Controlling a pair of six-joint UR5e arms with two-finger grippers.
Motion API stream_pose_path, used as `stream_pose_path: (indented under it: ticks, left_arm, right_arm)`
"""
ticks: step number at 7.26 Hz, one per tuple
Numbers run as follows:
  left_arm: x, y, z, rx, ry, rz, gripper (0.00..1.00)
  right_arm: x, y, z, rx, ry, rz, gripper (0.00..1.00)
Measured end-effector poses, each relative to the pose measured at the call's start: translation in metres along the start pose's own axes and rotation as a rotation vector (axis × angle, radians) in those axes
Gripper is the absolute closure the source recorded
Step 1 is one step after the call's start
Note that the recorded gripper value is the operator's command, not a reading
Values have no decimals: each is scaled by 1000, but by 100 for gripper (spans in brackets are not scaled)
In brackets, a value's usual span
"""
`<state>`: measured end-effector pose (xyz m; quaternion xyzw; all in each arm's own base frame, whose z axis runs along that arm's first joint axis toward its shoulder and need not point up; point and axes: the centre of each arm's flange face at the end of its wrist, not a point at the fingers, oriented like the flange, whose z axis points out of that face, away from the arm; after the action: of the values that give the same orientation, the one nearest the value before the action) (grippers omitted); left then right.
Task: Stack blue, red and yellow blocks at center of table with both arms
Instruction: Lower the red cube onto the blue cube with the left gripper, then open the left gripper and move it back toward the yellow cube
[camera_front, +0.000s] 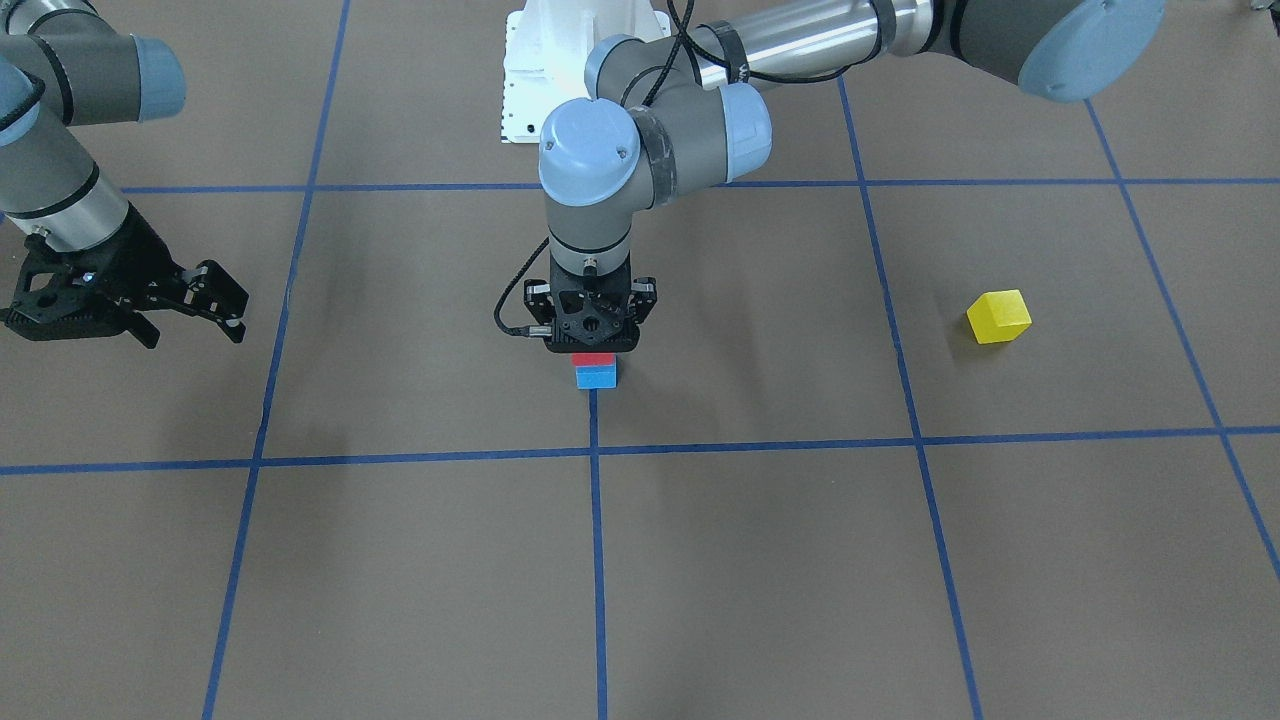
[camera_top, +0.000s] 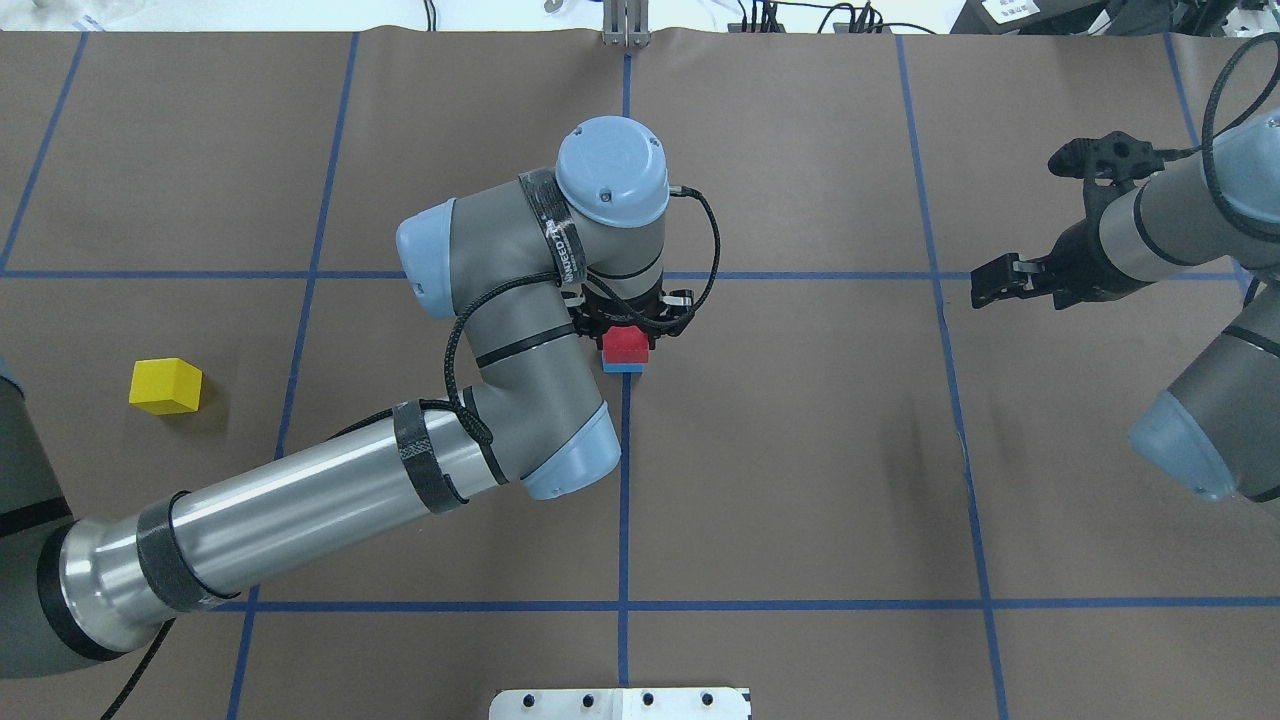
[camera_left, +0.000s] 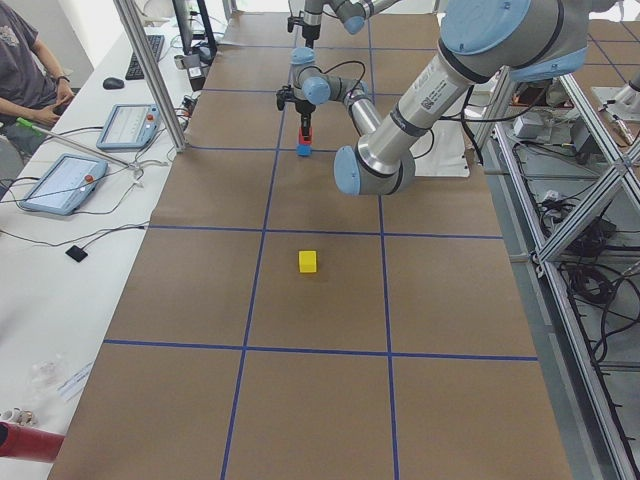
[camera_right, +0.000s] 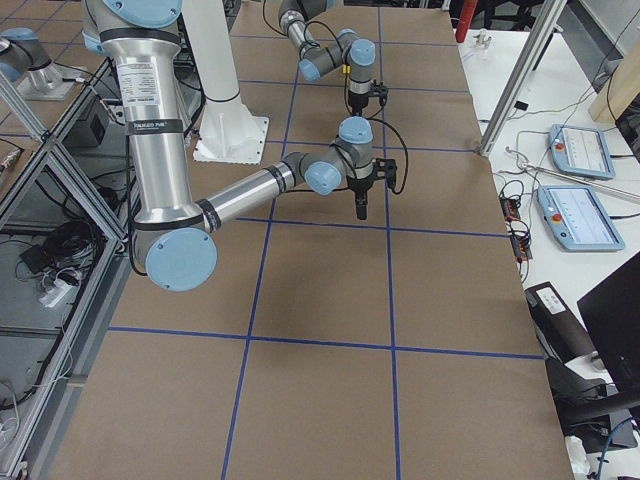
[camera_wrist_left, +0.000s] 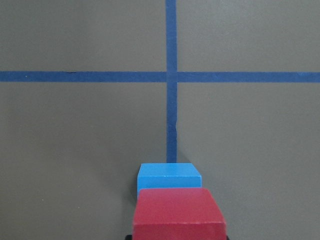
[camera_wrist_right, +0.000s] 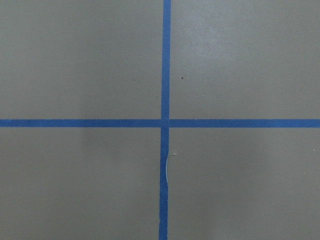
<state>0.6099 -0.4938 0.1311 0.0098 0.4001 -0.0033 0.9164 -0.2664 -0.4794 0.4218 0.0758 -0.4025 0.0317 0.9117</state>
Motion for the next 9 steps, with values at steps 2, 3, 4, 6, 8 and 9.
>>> stream_pose_path:
  ticks: [2,3,4,6,8,9]
  left_arm:
    - [0,-1,0,11,-3,1,42]
    - [0,-1,0,12,-5,1,23]
    - [-1,-1,1,12,-7,1,0]
    - [-3,-1,1,13,-7,1,0]
    - [-2,2,-8,17,6,4,0]
    - [-12,9,-25,25,22,8,0]
  right_arm:
    - [0,0,0,0,0,0,0]
    - [0,0,0,0,0,0,0]
    - [1,0,0,0,0,0,0]
    - [1,0,0,0,1,0,0]
    - [2,0,0,0,2,3,0]
    - [7,-1,-2,2,5,7,0]
